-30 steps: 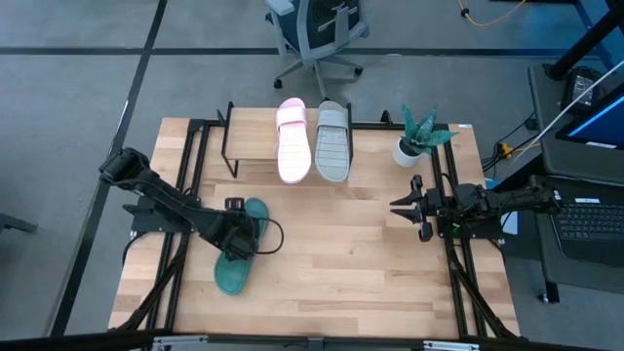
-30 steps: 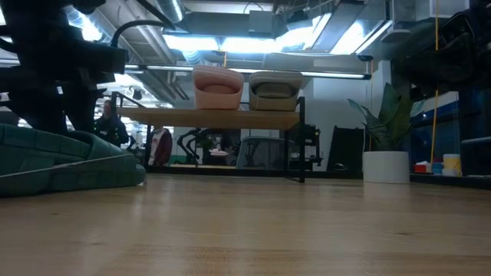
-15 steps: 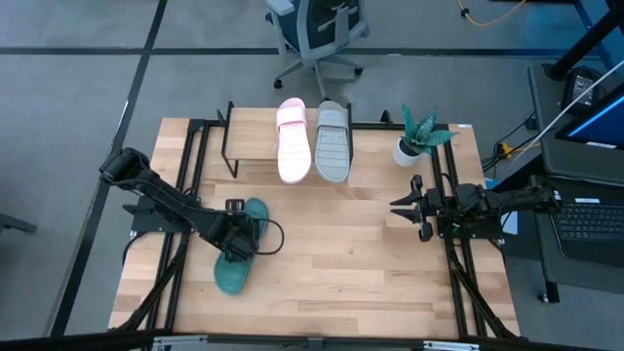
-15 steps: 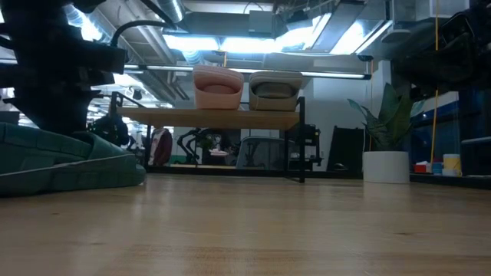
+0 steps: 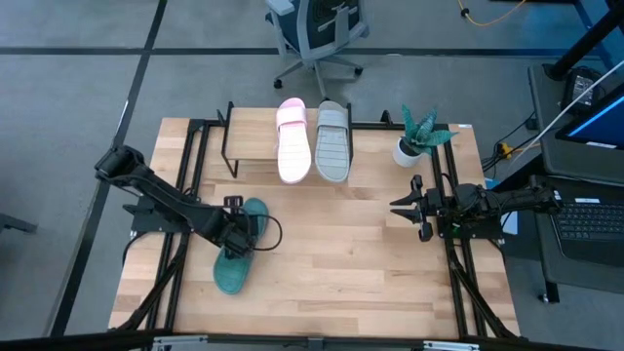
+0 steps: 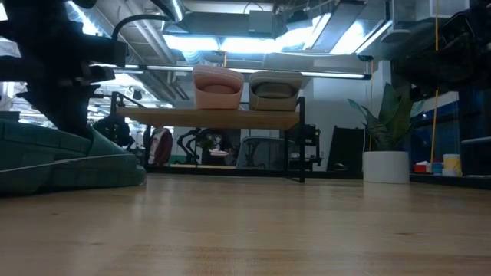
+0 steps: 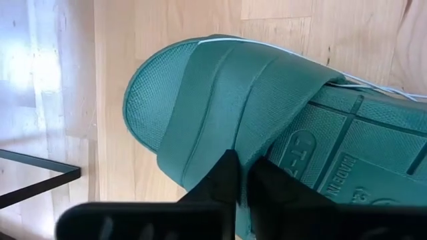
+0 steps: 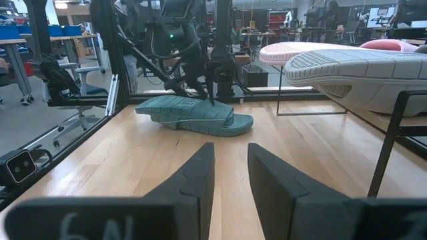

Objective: Pick and place slippers onto the shelf
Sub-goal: Put the pair of green slippers on the shelf

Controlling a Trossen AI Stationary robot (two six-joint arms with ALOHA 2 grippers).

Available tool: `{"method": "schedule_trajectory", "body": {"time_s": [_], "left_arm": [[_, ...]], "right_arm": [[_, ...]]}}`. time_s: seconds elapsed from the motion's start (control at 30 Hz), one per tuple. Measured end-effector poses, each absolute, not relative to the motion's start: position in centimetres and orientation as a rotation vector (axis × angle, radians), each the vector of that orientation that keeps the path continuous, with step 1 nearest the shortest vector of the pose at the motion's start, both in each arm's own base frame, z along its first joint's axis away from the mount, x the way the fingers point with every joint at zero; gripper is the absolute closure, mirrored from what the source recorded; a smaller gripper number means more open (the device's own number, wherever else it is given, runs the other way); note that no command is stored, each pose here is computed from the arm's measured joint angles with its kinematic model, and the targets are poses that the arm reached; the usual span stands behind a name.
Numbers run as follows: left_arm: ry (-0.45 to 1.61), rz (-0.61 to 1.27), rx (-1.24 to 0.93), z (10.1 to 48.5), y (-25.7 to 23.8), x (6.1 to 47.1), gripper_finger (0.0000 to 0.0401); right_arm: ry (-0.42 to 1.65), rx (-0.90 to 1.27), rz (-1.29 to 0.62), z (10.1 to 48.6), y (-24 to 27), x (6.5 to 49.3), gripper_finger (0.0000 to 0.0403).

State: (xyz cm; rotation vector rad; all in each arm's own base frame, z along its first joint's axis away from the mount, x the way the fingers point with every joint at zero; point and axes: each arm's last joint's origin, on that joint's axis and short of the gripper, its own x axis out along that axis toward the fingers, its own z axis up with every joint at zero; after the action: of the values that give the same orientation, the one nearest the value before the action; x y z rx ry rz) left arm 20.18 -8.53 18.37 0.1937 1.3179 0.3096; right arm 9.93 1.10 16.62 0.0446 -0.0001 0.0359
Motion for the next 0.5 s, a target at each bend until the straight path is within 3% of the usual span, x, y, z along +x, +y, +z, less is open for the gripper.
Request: {"method": "schedule_trajectory", "body": {"time_s": [0.5], "left_arm": [[1.324,0.301,0.194,18.49,-8.54,20.09,0.0396]], "right_arm": [[0.000,0.045,0.036,16.62,1.10,9.94,0.0311]]}}
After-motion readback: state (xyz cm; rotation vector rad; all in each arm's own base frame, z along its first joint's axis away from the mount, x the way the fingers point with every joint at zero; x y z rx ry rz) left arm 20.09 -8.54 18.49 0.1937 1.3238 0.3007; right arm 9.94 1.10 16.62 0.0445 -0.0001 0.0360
